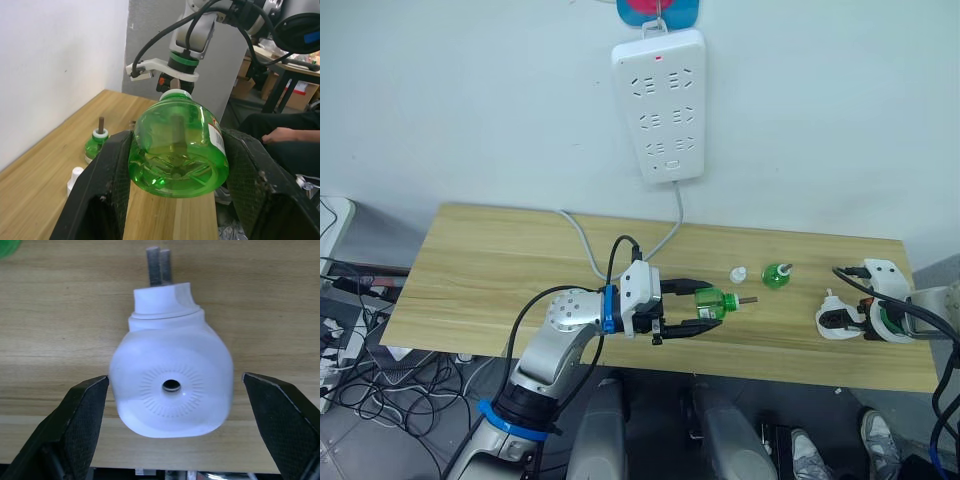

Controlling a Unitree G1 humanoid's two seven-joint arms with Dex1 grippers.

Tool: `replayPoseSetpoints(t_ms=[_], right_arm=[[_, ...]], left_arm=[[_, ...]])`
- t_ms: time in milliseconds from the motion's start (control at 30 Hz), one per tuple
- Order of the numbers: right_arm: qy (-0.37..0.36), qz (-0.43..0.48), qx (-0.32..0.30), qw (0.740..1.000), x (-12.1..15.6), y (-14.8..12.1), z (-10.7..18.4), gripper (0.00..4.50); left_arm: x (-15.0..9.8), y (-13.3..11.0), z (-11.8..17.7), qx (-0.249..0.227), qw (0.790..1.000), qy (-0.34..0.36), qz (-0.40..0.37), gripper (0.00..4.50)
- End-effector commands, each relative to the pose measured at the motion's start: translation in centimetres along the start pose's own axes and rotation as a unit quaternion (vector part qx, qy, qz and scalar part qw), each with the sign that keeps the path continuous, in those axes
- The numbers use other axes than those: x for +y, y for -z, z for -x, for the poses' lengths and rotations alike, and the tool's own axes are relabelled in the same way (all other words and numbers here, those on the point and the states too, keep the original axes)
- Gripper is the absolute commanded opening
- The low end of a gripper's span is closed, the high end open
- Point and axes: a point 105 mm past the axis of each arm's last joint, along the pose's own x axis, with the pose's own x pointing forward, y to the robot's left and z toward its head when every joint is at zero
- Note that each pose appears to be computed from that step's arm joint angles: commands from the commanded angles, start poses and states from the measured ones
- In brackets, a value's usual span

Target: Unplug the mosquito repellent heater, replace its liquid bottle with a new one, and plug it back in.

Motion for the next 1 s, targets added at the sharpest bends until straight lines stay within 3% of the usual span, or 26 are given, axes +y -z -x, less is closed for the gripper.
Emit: replayPoseSetpoints(t_ms=[33,1000], right_arm=[[-0.015,0.006,-0.009,1.0,0.3,0.0,0.1,4.46],[-0.01,0.023,-0.019,0.999,-1.2,-0.8,-0.1,4.46]], left_arm=[[-0.6,-1.2,-0.3,-0.019,1.0,0.011,-0.015,2.32],[-1.1,-1.1,-0.4,-0.016,1.0,0.023,-0.006,2.32]])
